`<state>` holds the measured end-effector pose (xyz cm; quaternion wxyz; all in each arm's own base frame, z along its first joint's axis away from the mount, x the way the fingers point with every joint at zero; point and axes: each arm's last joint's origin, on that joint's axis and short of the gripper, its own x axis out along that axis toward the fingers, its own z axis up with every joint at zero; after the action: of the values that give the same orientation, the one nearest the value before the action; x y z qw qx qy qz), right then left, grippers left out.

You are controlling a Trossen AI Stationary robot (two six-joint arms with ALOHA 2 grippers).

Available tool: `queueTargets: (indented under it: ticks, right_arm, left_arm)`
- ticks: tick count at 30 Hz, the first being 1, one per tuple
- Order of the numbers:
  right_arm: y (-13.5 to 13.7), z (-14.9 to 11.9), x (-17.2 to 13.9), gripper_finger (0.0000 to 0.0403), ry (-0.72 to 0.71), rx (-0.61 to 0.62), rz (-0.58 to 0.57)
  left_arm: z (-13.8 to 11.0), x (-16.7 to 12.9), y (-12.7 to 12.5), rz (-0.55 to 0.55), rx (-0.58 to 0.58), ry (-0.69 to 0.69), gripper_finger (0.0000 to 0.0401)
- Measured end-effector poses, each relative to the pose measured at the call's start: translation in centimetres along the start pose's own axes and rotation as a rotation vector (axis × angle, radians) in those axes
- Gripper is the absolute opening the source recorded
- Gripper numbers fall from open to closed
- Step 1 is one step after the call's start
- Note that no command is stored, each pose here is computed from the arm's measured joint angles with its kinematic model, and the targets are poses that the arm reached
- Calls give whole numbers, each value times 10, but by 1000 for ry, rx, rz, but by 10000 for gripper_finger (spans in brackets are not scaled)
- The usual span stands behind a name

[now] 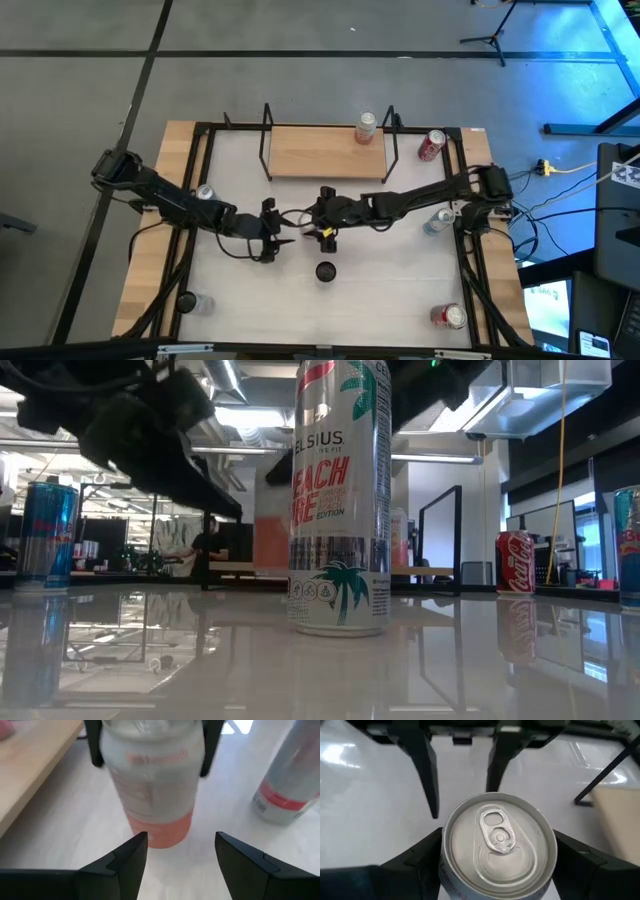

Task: Place canned beverage on shelf
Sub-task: Put the orange soda can on the shelf

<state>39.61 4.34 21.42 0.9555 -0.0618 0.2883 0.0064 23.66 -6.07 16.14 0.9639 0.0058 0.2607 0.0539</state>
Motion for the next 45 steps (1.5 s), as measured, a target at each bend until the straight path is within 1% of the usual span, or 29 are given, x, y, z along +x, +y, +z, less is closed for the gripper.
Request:
queueTargets:
  ticks: [5,10,15,18,22,25,28,34,39,45]
  right_arm:
    - [-5,13,-29,276,6,-6,-39]
    - [-18,27,-72,276,1,-16,-120]
    - [-40,32,-109,276,23,7,-205]
    - [-56,30,-123,276,56,32,-276]
    - [-78,23,-129,276,109,65,-355]
    - [-94,19,-129,276,120,97,-399]
    - [-110,5,-124,276,112,140,-451]
    - [-139,-24,-121,276,84,288,-561]
    - [-151,-46,-116,276,126,350,-627]
    - [-154,-54,-115,276,121,371,-651]
  left_arm:
    - [0,-6,-3,-15,13,11,222]
    - [0,-6,-3,-18,13,12,222]
    - [0,-6,-3,-20,9,13,222]
    - [0,-6,-3,-20,10,15,222]
    - [0,-6,-3,-20,10,15,222]
    - [0,-6,-3,-19,9,15,222]
    - [0,-6,-3,-19,10,16,222]
    - [-1,-6,-3,-18,10,16,222]
    - [0,-6,-3,-16,9,12,222]
    - [0,-6,-3,-16,8,11,222]
